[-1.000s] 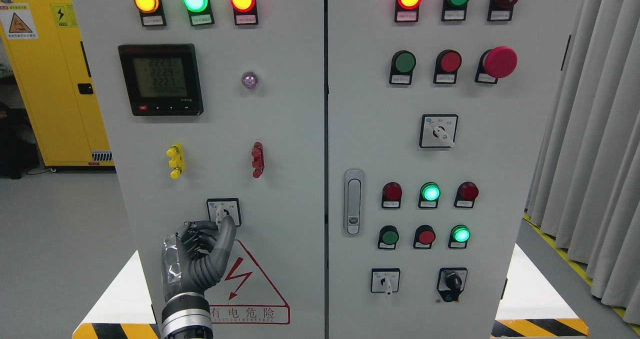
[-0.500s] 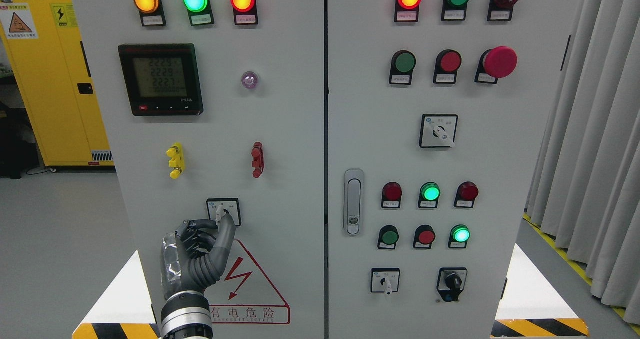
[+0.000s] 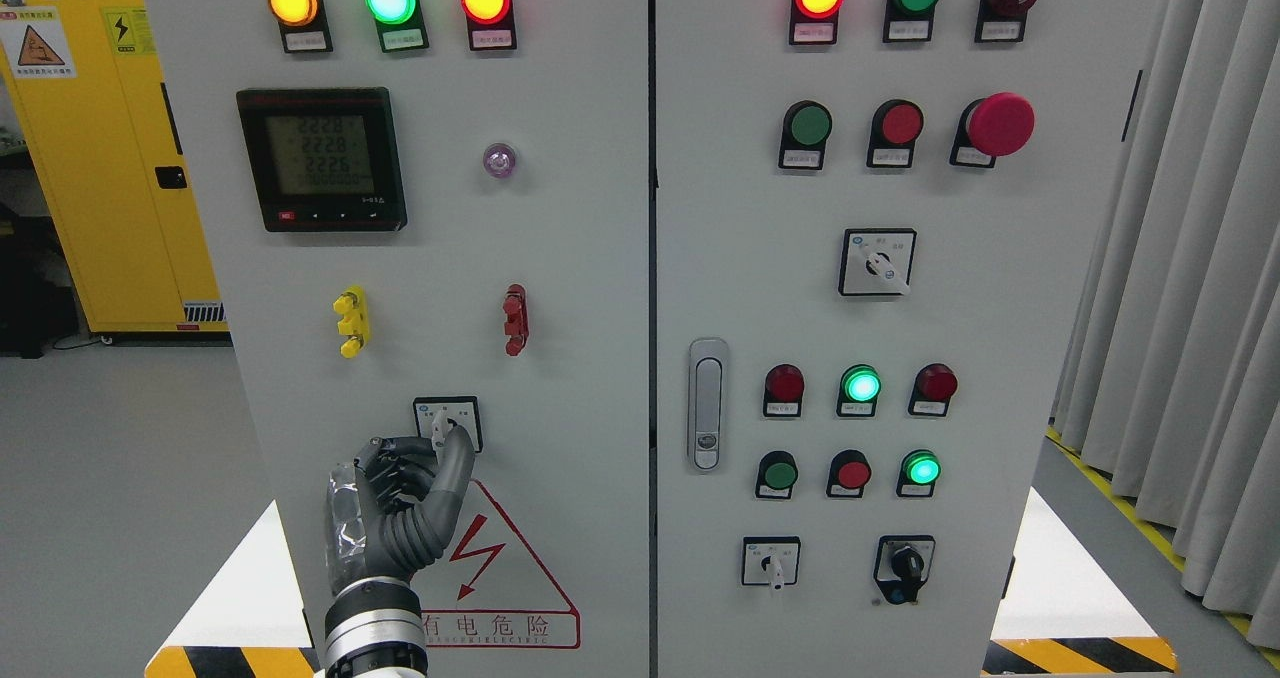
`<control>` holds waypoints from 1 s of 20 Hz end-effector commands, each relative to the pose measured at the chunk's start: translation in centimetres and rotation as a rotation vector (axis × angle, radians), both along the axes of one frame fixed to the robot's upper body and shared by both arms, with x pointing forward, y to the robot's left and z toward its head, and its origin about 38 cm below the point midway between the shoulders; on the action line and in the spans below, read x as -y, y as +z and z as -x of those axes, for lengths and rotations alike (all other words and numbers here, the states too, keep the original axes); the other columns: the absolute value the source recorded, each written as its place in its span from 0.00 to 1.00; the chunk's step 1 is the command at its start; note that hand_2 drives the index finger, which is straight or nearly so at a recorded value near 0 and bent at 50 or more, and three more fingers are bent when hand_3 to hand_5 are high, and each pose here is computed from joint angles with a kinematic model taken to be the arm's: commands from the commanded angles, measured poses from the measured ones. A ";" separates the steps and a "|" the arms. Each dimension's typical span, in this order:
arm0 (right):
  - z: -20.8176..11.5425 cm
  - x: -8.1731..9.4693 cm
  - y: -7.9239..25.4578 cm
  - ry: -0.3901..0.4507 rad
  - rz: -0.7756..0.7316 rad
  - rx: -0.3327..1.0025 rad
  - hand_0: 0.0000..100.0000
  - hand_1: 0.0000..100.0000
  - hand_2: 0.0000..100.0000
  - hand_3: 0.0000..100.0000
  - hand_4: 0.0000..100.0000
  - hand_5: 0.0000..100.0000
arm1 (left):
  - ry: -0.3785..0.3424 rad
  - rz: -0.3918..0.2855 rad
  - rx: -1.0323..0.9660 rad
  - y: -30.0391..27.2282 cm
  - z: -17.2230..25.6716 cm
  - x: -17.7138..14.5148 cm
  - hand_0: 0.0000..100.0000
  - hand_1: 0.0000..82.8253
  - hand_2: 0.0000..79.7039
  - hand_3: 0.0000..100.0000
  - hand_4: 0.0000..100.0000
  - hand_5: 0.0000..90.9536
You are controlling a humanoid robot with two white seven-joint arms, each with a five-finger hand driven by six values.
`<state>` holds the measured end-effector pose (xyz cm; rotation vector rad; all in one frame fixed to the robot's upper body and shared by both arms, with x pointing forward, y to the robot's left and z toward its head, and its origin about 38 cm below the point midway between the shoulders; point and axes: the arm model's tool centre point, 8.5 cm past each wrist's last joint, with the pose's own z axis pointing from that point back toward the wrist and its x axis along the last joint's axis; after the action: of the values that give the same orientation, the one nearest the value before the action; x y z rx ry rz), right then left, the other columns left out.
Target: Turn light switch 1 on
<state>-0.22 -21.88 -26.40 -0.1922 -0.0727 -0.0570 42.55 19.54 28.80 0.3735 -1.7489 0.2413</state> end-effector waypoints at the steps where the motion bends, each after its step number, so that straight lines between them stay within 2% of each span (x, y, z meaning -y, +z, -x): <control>1: 0.0 0.0 0.0 0.000 -0.001 0.000 0.00 0.50 0.04 0.00 0.00 0.00 | -0.003 0.000 0.003 0.1 0.0 0.1 0.28 0.78 0.73 0.88 0.83 0.85; 15: 0.0 0.0 0.0 0.000 -0.001 0.000 0.00 0.50 0.04 0.00 0.00 0.00 | -0.001 0.000 0.003 0.1 0.0 0.0 0.29 0.75 0.74 0.88 0.84 0.85; 20: 0.0 0.0 0.0 0.000 0.001 0.000 0.00 0.50 0.04 0.00 0.00 0.00 | -0.004 0.000 0.002 0.1 0.0 0.0 0.35 0.73 0.74 0.88 0.84 0.85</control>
<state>-0.22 -21.88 -26.40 -0.1917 -0.0727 -0.0569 42.58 19.52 28.87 0.3719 -1.7496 0.2395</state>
